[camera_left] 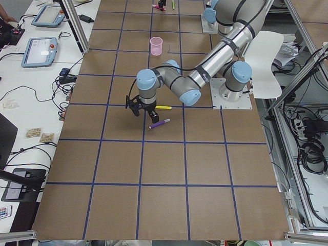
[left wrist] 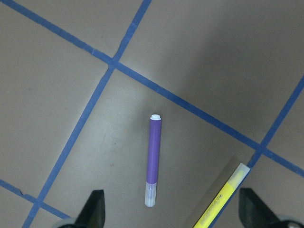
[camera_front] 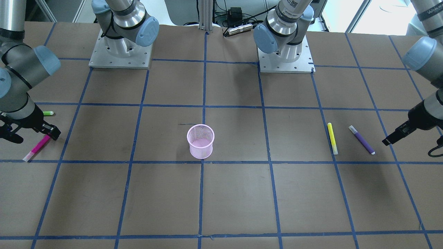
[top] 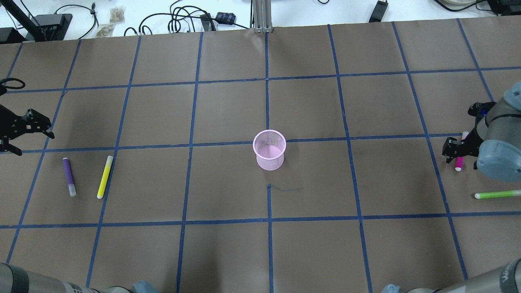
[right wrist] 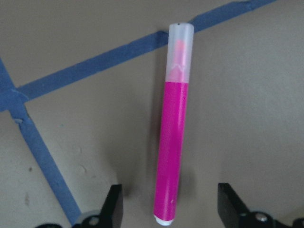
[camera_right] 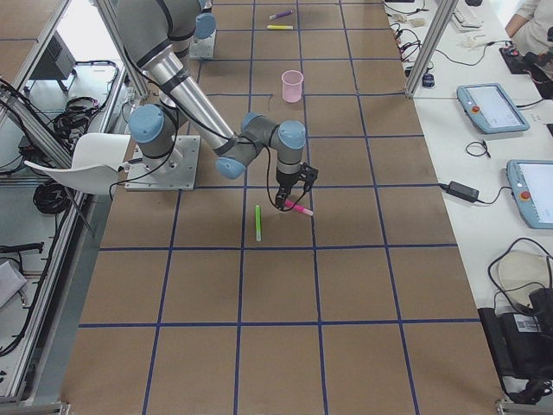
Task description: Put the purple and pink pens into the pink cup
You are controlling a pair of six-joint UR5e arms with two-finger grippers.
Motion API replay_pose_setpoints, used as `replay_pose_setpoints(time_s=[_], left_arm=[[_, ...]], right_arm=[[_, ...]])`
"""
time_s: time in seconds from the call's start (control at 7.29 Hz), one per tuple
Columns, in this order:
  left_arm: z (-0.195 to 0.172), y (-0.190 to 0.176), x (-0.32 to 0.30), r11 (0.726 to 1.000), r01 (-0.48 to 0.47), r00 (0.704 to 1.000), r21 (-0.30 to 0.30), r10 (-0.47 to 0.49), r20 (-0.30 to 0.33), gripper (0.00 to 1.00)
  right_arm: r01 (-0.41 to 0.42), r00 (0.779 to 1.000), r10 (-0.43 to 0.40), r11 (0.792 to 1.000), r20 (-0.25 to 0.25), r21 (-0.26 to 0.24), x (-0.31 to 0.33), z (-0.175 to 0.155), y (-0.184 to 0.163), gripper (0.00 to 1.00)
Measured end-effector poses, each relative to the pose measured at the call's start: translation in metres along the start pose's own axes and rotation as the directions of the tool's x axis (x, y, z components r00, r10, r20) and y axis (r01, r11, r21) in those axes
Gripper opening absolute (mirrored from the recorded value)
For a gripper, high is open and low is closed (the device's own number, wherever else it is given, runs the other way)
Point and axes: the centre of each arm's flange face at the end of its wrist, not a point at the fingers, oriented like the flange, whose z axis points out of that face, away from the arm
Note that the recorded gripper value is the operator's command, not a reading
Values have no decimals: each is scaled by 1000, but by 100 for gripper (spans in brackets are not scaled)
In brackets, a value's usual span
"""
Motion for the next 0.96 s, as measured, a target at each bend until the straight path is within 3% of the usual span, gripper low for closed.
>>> replay_pose_setpoints(time_s=[0.41,0.55,0.82,0.96], left_arm=[[54,-13,-2,998,12,1000,-54,-12,-10,97],[66,-16,-2,998,16,1000,-59,-16,-13,94],[79,-18,-2,997,19,1000,-74,-20,-16,88],[83,-18,-2,996,17,1000,-82,-18,-13,77]], right_arm=[[2,1000,-2,1000,5,-16,0,4,2,19],[2,1000,-2,1000,5,-20,0,4,2,4],[4,1000,-4,1000,-3,-29,1,1,3,0],[6,1000,-6,999,-20,-38,4,-10,4,2]])
